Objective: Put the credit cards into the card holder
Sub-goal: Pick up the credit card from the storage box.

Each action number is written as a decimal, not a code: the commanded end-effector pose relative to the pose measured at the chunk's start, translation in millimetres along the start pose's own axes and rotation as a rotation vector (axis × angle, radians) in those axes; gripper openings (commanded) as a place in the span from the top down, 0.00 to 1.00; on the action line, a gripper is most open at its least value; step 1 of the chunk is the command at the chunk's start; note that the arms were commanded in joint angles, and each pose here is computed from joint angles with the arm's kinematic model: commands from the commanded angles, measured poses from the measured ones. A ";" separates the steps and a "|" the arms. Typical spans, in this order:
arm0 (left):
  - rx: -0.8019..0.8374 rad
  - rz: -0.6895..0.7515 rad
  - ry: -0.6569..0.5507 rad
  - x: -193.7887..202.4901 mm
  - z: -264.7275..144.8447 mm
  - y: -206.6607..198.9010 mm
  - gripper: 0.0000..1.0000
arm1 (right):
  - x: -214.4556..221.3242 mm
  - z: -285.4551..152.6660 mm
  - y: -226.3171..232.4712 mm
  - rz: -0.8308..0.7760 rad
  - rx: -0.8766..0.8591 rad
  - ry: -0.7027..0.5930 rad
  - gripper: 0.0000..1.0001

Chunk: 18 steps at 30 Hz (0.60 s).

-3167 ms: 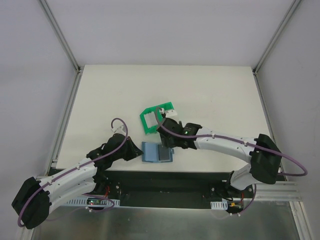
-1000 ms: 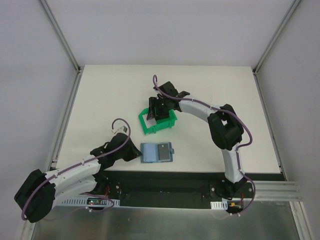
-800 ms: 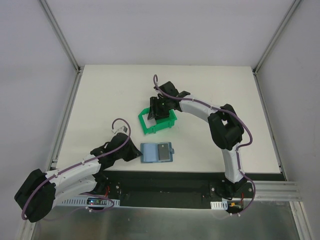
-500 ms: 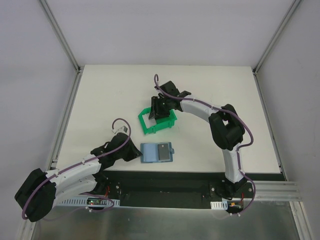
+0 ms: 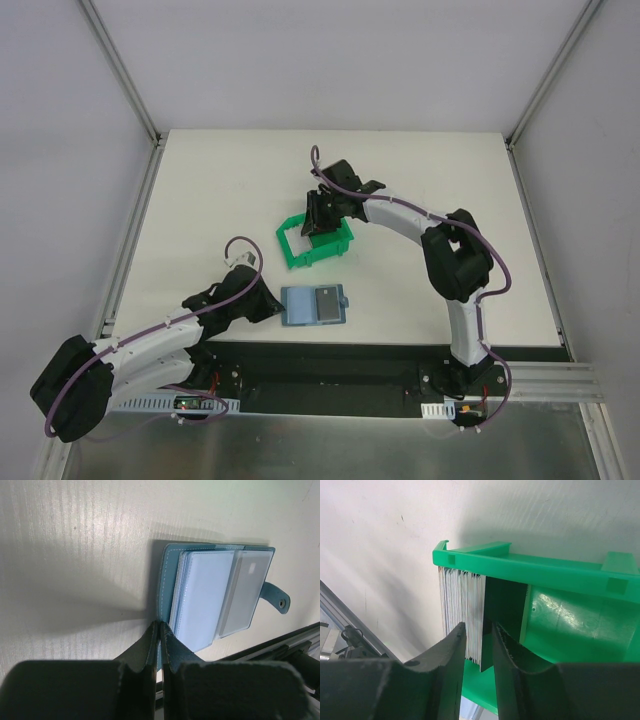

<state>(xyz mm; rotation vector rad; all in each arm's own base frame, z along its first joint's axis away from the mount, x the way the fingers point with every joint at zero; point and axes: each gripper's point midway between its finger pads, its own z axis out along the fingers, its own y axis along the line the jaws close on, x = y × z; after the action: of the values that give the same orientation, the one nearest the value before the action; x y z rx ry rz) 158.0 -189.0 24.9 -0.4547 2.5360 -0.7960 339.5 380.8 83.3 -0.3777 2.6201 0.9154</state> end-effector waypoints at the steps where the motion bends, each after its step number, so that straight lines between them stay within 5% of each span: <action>1: 0.036 0.015 -0.014 -7.5 -1.8 -14.0 1.00 | -19.2 -24.3 21.1 -0.035 -0.051 -0.068 0.73; 18: 0.037 0.020 0.003 -5.6 0.2 -15.6 1.00 | -22.9 -34.1 22.4 -0.037 -0.064 -0.079 0.90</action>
<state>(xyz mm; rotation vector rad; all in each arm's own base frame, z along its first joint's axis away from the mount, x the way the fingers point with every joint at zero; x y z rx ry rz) 157.4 -190.2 22.1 -0.4503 2.5535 -0.7891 343.0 376.9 84.9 -0.3656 2.6169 0.9140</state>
